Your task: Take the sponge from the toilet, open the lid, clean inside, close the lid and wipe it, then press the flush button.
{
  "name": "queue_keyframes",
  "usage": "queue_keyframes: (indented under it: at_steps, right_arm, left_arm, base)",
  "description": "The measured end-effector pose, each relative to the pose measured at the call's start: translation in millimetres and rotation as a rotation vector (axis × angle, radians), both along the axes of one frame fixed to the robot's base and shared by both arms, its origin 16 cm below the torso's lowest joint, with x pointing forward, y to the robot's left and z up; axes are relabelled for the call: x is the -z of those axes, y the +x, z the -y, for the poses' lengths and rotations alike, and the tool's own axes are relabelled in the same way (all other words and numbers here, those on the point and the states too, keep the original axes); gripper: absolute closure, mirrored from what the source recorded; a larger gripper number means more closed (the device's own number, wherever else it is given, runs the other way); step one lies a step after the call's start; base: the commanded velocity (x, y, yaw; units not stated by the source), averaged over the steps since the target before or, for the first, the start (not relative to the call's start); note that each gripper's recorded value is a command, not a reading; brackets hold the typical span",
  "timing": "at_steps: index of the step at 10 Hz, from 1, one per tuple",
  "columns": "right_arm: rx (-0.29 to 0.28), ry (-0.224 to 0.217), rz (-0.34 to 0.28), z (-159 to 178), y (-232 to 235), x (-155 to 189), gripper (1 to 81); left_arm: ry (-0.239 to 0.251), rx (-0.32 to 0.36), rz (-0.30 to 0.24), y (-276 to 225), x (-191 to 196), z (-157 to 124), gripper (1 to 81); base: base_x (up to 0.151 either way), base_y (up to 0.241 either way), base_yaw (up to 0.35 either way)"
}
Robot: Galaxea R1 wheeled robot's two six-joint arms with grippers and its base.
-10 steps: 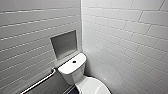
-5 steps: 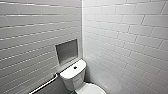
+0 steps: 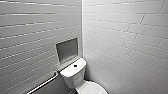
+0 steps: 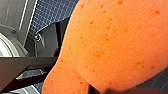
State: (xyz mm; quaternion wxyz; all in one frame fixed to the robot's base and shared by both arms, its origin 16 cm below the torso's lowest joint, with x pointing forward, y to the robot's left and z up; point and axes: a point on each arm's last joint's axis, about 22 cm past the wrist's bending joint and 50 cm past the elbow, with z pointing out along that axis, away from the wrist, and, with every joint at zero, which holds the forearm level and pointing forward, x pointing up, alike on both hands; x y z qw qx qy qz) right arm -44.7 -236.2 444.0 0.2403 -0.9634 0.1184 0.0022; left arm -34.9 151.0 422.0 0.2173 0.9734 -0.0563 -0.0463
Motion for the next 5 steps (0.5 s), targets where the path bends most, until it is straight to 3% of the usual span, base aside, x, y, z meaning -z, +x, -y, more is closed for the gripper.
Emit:
queue_keyframes:
  at_steps: [5]
  right_arm:
    - [-0.003,-0.01,-0.008,0.7,-17.7,-0.2,81.1]
  left_arm:
    - [0.0,0.0,-0.008,-17.9,-2.7,-0.1,1.0]
  base:
    - [0.0,0.0,0.0]
